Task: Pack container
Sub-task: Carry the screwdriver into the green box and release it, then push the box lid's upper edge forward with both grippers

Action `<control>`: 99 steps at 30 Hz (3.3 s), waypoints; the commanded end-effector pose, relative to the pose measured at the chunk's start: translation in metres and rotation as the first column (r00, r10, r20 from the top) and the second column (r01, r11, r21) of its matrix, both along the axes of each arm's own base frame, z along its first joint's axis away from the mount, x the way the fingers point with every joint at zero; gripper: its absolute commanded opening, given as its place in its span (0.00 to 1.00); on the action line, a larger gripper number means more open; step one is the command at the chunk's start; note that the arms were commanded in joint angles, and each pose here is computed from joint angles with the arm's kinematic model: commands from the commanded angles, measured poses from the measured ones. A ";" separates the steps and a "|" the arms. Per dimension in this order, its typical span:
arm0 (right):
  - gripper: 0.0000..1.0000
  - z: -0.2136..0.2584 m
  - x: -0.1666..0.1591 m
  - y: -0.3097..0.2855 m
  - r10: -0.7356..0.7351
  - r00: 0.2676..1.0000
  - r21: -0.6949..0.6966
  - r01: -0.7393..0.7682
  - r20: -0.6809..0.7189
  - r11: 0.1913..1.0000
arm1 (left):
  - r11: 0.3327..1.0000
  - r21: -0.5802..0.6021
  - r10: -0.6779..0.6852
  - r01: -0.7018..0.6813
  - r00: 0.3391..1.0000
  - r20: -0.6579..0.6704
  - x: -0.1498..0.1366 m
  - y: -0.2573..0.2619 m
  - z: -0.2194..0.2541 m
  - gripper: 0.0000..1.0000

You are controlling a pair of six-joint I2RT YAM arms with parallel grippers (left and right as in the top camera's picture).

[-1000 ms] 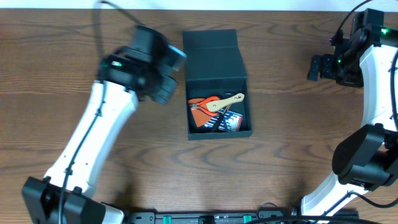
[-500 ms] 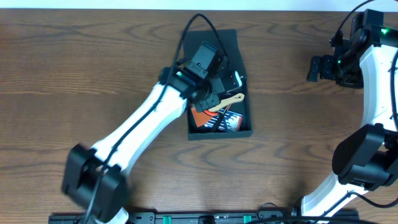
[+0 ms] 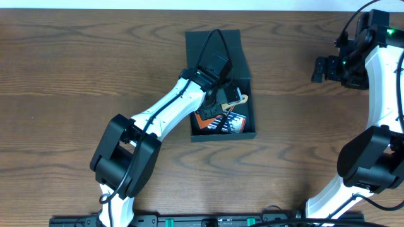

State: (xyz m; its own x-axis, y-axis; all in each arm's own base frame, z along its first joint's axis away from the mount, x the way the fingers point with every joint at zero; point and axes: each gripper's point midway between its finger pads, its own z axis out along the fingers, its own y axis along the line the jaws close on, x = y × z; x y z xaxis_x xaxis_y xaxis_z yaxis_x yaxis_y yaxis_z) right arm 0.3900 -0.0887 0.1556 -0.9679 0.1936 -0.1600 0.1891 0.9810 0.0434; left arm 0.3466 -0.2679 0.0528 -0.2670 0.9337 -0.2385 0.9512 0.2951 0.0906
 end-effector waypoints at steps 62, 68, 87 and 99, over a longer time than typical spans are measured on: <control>0.01 -0.121 0.104 0.217 0.251 0.937 0.650 -0.350 0.244 0.674 | 0.263 -0.460 0.436 -0.848 0.529 -0.728 0.151 0.112 -0.025 0.06; 0.01 -0.115 0.112 0.221 0.234 0.931 0.663 -0.363 0.279 0.655 | 0.259 -0.461 0.423 -0.849 0.529 -0.736 0.152 0.106 -0.029 0.06; 0.01 -0.114 0.116 0.220 0.234 0.924 0.653 -0.380 0.302 0.655 | 0.290 -0.503 0.403 -0.814 0.581 -0.707 0.153 0.086 -0.025 0.06; 0.01 -0.105 0.119 0.227 0.241 0.905 0.670 -0.422 0.350 0.610 | 0.276 -0.497 0.393 -0.823 0.568 -0.723 0.154 0.084 -0.020 0.06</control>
